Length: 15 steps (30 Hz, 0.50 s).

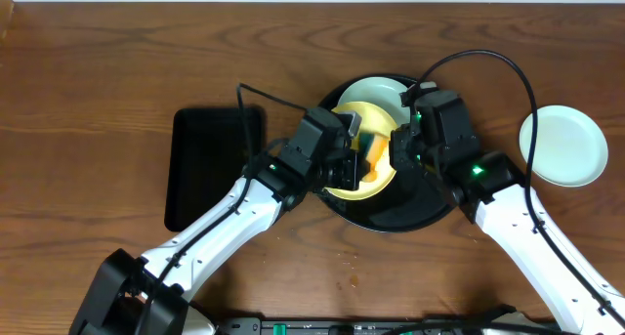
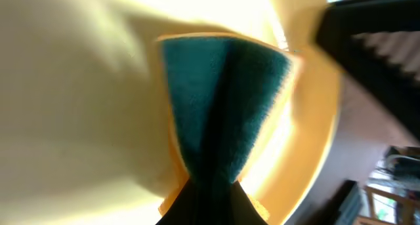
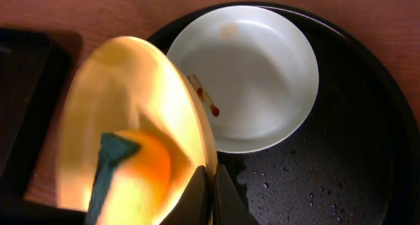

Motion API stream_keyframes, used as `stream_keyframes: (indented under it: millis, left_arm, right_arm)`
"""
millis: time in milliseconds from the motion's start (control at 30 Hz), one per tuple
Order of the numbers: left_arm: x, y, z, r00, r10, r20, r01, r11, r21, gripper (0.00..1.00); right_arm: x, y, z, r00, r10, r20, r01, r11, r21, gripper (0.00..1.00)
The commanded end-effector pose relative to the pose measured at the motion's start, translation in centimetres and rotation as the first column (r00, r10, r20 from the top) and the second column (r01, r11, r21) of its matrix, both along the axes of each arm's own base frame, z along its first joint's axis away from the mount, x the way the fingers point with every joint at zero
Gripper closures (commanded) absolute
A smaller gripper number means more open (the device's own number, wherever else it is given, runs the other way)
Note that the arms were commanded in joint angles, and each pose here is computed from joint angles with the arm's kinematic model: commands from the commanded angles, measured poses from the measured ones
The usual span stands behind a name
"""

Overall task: Clean dirty plates on tray and stack at the side
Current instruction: 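Scrub the tilted yellow plate's underside with the left-gripper sponge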

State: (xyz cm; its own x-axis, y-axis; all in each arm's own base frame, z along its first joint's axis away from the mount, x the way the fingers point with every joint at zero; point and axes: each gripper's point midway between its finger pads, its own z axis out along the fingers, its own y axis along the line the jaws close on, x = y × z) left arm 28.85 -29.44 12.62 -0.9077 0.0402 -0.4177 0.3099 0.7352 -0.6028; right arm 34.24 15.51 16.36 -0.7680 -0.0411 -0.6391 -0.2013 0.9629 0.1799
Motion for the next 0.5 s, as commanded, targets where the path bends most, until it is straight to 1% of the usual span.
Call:
stream_keyframes:
  millis: [0, 167, 267, 300, 433, 467]
  left_arm:
    - [1.6, 1.4, -0.2, 0.995, 0.050, 0.082, -0.058, 0.994, 0.092, 0.93]
    - [3.5, 3.2, -0.4, 0.977, 0.133, 0.167, -0.162, 0.972, 0.173, 0.93]
    - [4.7, 4.5, -0.3, 0.956, 0.189, 0.225, -0.238, 0.947, 0.215, 0.93]
    - [5.0, 4.8, -0.3, 0.951, 0.197, 0.239, -0.251, 0.942, 0.224, 0.93]
    - [5.2, 4.8, 0.0, 0.948, 0.163, 0.273, -0.231, 0.943, 0.239, 0.93]
    - [5.2, 4.8, -0.1, 0.948, 0.163, 0.272, -0.231, 0.943, 0.240, 0.92]
  right_arm:
    - [0.1, -0.2, 0.8, 1.000, 0.008, 0.021, -0.008, 1.000, 0.008, 0.99]
    - [0.0, -0.2, 0.7, 1.000, 0.015, 0.018, -0.015, 1.000, 0.001, 0.99]
    - [-0.1, -0.2, 0.6, 1.000, 0.022, 0.016, -0.022, 1.000, -0.005, 0.99]
    - [-0.1, -0.3, 0.6, 1.000, 0.024, 0.015, -0.024, 1.000, -0.008, 0.99]
    - [-0.5, -1.0, -0.1, 1.000, 0.009, -0.011, -0.010, 0.999, -0.044, 0.99]
    - [-0.6, -1.6, -0.3, 1.000, -0.007, -0.020, 0.006, 0.998, -0.063, 0.87]
